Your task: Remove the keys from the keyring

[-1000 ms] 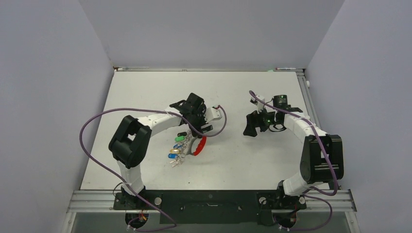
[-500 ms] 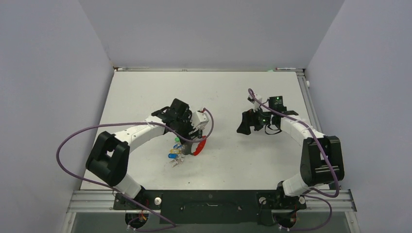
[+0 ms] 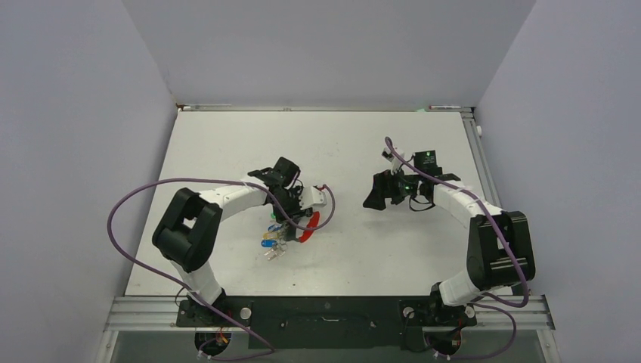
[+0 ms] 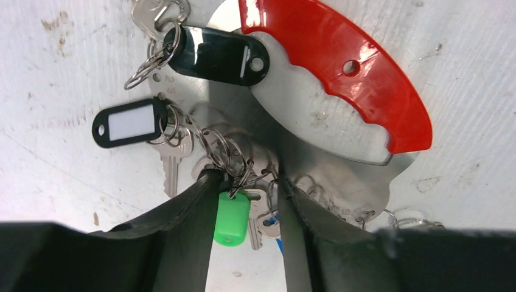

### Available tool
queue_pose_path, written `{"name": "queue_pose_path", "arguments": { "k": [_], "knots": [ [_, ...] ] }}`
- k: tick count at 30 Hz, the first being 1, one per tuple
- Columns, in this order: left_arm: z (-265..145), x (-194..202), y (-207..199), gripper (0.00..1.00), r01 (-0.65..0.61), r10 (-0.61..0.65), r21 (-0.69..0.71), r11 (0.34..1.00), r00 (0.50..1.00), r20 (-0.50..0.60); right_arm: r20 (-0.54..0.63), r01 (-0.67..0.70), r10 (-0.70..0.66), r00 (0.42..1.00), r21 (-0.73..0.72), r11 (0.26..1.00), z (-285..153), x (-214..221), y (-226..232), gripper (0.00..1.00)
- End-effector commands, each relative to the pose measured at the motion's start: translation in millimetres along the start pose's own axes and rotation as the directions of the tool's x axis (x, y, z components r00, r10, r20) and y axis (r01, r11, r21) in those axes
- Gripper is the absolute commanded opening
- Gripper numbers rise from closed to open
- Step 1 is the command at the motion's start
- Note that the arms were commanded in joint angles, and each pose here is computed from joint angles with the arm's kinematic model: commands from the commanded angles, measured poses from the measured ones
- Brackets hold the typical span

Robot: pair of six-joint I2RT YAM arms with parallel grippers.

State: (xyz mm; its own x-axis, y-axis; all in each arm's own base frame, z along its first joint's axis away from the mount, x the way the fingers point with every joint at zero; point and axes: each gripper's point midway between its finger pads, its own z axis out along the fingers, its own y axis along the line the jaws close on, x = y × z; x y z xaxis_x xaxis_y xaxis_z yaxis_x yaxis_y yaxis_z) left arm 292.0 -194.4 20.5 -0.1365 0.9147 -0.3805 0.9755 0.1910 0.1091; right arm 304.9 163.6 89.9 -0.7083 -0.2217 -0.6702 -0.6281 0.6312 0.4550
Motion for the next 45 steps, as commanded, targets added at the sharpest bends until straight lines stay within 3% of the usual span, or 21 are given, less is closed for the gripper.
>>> {"name": "queue_pose_path", "arguments": {
  "k": [1, 4, 8, 12, 17, 22, 30, 38, 45],
  "knots": [
    [5, -10, 0, 0.30, -0.027, 0.025, 0.050, 0.998, 0.999, 0.036, 0.051, -0.018, 0.021, 0.998, -0.062, 0.998, 5, -9, 9, 0.90],
    [3, -15, -7, 0.14, 0.022, -0.026, 0.079, 0.997, 0.998, 0.058, 0.059, -0.074, 0.079, 0.995, -0.089, 0.993, 10, -11, 11, 0.90],
    [-5, -29, -7, 0.00, 0.128, -0.136, 0.080, 0.989, 0.985, 0.106, 0.090, -0.185, 0.193, 0.977, -0.095, 0.978, 20, -19, 8, 0.90],
    [-14, -46, -5, 0.00, 0.267, -0.282, 0.107, 0.958, 0.946, 0.158, 0.131, -0.317, 0.327, 0.936, -0.089, 0.944, 30, -29, 5, 0.90],
    [-29, -65, 1, 0.00, 0.420, -0.449, 0.164, 0.892, 0.862, 0.234, 0.129, -0.445, 0.457, 0.880, -0.112, 0.889, 44, -26, 16, 0.90],
    [-44, -81, 4, 0.00, 0.487, -0.540, 0.235, 0.841, 0.781, 0.314, 0.017, -0.521, 0.534, 0.845, -0.202, 0.830, 67, -11, 40, 0.91],
    [-53, -85, 3, 0.00, 0.527, -0.644, 0.380, 0.760, 0.692, 0.326, -0.146, -0.648, 0.640, 0.755, -0.324, 0.690, 93, 8, 72, 0.97],
    [-58, -89, 0, 0.00, 0.522, -0.668, 0.427, 0.738, 0.655, 0.354, -0.267, -0.713, 0.666, 0.697, -0.363, 0.600, 107, 19, 104, 0.96],
    [-57, -89, -8, 0.00, 0.503, -0.669, 0.458, 0.733, 0.654, 0.353, -0.292, -0.737, 0.689, 0.663, -0.414, 0.534, 108, 11, 113, 0.86]
  ]
}}
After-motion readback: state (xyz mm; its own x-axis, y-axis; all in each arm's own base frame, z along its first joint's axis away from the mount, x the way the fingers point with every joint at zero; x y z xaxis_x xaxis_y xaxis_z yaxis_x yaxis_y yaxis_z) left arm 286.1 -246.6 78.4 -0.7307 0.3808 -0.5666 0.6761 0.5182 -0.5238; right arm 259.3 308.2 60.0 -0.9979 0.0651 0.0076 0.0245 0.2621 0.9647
